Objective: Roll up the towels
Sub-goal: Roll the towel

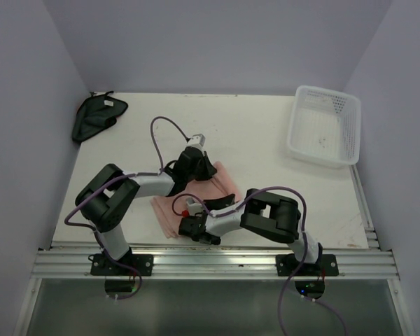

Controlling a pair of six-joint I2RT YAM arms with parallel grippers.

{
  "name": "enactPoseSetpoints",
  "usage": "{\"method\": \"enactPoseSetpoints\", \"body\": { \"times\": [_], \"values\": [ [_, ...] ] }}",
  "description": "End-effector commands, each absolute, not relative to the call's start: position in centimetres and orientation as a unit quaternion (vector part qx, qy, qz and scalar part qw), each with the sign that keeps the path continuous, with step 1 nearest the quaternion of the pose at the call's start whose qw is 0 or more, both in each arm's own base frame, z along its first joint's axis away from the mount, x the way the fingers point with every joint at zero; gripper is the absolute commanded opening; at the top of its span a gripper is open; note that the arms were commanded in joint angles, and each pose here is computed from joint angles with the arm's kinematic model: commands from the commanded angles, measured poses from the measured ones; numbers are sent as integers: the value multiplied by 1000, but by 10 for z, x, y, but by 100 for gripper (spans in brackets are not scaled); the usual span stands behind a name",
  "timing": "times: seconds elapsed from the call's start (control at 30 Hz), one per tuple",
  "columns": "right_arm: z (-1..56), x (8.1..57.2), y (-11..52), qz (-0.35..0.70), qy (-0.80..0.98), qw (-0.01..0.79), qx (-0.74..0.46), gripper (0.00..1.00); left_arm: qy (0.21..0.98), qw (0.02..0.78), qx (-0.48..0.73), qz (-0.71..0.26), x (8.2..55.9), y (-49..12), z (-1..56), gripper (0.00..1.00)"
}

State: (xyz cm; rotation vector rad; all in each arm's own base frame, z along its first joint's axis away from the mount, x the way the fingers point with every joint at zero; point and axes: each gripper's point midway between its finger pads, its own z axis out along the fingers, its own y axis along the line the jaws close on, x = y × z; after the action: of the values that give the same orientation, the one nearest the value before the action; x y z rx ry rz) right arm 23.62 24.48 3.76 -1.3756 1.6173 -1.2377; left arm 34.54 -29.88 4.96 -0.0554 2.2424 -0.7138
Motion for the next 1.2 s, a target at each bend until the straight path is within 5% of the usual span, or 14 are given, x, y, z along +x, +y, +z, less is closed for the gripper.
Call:
{"method": "enactPoseSetpoints", "body": {
  "times": [0.0,0.4,0.63,1.17],
  "values": [
    [15,220,248,-424,649,303,-555,0,888,411,-43,-203,360,-257,30,1],
    [62,219,269,-337,706,369,-502,16,889,409,-38,-202,351,-252,18,0],
    [72,215,272,-278,744,388,-468,41,891,404,-38,-203,345,-249,11,0],
    [142,207,280,5,833,430,-347,53,892,398,-36,-211,338,-249,3,0]
  ]
}}
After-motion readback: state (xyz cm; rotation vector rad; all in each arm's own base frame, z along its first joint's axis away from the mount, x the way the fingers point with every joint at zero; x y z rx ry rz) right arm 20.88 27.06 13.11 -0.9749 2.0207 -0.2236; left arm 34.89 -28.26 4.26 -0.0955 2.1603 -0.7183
